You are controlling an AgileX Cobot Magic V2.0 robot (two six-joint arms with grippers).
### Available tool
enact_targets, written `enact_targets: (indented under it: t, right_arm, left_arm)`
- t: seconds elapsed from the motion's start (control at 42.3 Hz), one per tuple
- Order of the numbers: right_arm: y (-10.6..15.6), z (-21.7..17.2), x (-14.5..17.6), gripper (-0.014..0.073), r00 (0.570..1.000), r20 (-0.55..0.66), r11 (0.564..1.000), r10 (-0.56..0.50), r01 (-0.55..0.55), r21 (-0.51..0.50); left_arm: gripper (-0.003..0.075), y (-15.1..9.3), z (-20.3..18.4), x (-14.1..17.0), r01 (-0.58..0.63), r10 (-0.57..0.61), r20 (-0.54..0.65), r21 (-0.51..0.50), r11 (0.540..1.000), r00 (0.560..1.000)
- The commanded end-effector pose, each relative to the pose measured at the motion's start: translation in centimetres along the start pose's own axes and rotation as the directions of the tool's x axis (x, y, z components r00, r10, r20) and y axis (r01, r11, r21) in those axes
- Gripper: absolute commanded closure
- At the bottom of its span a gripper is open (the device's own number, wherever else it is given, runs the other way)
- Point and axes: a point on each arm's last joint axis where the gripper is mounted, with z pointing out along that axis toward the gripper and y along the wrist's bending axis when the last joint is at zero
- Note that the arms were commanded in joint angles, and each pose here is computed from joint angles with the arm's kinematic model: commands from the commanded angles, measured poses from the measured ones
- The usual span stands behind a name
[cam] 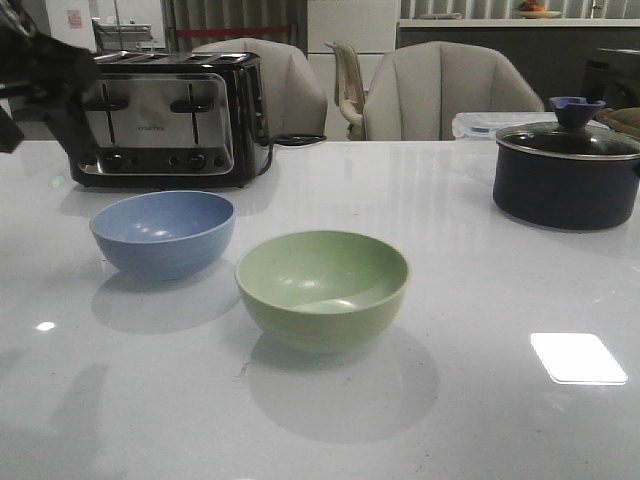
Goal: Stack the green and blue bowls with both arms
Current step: 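Lower the left gripper onto the rim of the light blue bowl and grasp it, then lift the blue bowl with the left gripper and carry it over the green bowl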
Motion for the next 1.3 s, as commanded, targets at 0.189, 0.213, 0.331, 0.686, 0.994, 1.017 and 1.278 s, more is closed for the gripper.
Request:
enact_targets:
  t: [0.189, 0.213, 0.331, 0.686, 0.994, 1.017, 1.278]
  right_arm:
    - [-0.1, -0.7, -1.1, 0.0123, 0.996, 0.087, 1.000, -0.007, 0.007, 0.005]
    - [-0.1, -0.7, -1.1, 0.0123, 0.996, 0.087, 1.000, -0.007, 0.007, 0.005]
    - [-0.1, -0.7, -1.1, 0.0123, 0.996, 0.087, 1.000, -0.007, 0.007, 0.005]
    - [-0.1, -0.7, -1.1, 0.0123, 0.996, 0.087, 1.000, -0.007, 0.007, 0.005]
    - [-0.1, -0.7, -1.1, 0.0123, 0.996, 0.087, 1.000, -0.007, 0.007, 0.005]
    - [-0.1, -0.7, -1.1, 0.0123, 0.996, 0.087, 1.000, -0.007, 0.007, 0.005]
    - [-0.1, -0.7, -1.1, 0.0123, 0.996, 0.087, 1.000, -0.007, 0.007, 0.005]
  left_arm:
    - [0.0212, -0.1, 5.1, -4.3, -0.029, 0.030, 0.045, -0.015, 0.999, 0.999]
    - [0.0212, -0.1, 5.6, -4.5, -0.029, 0.030, 0.041, -0.014, 0.999, 0.999]
    - [0.0212, -0.2, 7.7, -4.9, -0.032, 0.032, 0.028, -0.015, 0.999, 0.999]
    - [0.0480, -0.2, 9.3, -4.6, -0.033, 0.033, 0.007, -0.014, 0.999, 0.999]
    - [0.0619, 0.0, 6.0, -5.8, -0.038, 0.038, 0.001, -0.025, 0.999, 0.999]
    - [0.0619, 0.0, 5.5, -5.9, -0.038, 0.038, 0.011, -0.025, 0.999, 0.999]
    - [0.0619, -1.6, -2.3, -7.0, -0.038, 0.035, 0.148, 0.017, 0.999, 0.988]
